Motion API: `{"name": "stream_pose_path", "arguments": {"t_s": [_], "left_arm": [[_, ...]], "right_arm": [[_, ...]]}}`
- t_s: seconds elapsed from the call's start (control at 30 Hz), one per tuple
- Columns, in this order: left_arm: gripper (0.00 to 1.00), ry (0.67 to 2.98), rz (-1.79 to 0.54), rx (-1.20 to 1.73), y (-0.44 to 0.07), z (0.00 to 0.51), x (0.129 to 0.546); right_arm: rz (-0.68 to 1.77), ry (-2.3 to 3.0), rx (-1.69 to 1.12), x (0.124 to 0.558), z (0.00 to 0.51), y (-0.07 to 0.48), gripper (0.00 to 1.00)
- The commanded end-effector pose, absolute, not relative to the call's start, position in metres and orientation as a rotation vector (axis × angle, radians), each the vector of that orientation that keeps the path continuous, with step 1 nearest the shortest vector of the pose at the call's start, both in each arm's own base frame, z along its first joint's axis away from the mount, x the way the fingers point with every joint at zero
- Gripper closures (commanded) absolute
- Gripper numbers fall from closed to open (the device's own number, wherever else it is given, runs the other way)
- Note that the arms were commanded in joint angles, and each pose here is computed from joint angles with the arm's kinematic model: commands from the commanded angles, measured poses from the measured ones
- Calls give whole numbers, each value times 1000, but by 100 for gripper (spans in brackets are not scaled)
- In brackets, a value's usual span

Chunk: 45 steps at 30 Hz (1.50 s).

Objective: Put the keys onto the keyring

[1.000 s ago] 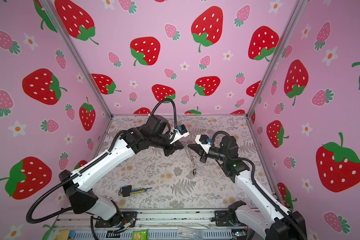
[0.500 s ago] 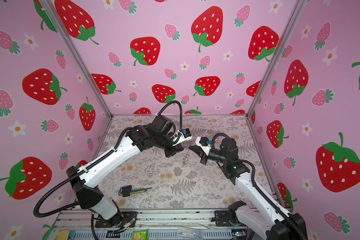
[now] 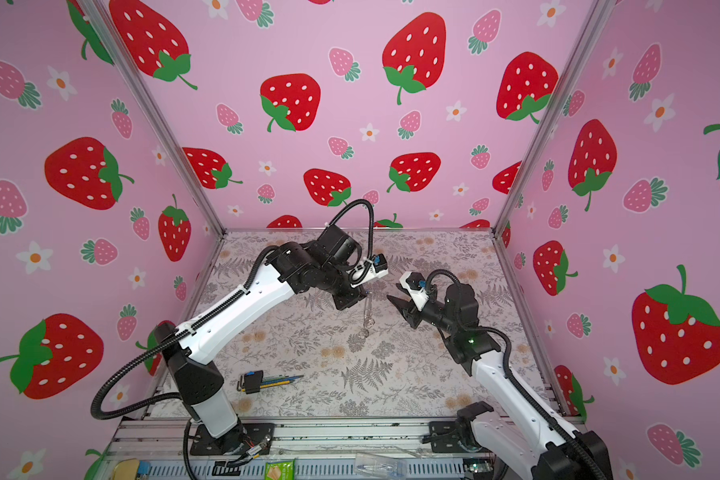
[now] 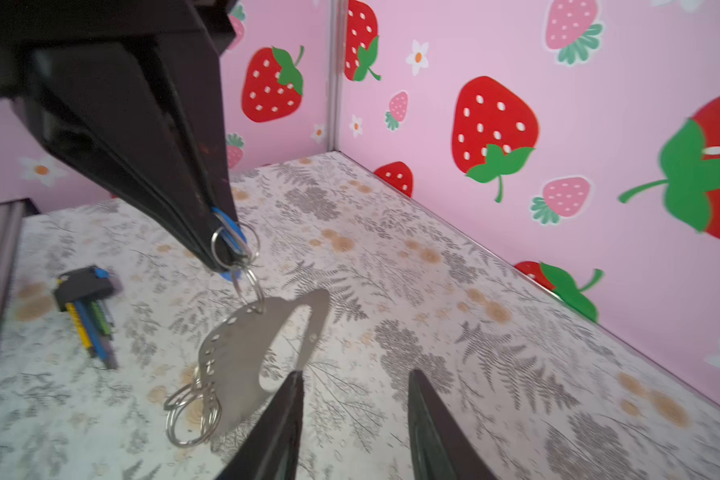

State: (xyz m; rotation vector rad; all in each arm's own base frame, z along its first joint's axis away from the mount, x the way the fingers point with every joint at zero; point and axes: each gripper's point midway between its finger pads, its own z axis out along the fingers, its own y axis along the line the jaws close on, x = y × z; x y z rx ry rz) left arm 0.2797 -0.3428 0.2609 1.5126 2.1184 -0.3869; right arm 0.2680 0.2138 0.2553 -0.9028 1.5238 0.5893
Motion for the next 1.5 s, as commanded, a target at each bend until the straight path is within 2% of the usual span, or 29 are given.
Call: {"name": "stream_pose_path", "arguments": {"t_s": [0.0, 0.2, 0.37, 0.47, 0.67, 0.77, 1.17, 1.4, 1.43, 1.47], "left_arm": [[100, 2212, -428, 1437, -354, 255, 287], [100, 2237, -577, 1356, -408, 250, 319], [100, 2073, -657, 1311, -449, 276, 349], [100, 2040, -658, 1346, -450, 261, 354], [100, 2202, -444, 1543, -409, 158, 342], [100, 2294, -376, 1581, -386, 124, 337], [100, 2517, -136, 1622, -299, 55, 309], [100, 2638, -36, 1614, -270, 28, 293], [95, 2653, -28, 1605, -266, 27, 292], [85, 2661, -23, 1587, -262, 28, 292]], "right_arm": [[382, 1515, -676, 288, 282, 172, 49], [135, 1536, -451, 295, 299, 117, 43], [70, 1515, -419, 293, 315, 105, 43], [63, 1503, -422, 291, 319, 104, 43], [97, 1567, -474, 295, 296, 113, 45], [118, 1591, -482, 296, 284, 117, 45], [171, 1710, -534, 299, 242, 127, 44], [184, 1753, -541, 302, 221, 129, 44], [181, 1756, -542, 302, 219, 129, 44], [179, 1759, -543, 302, 217, 129, 43]]}}
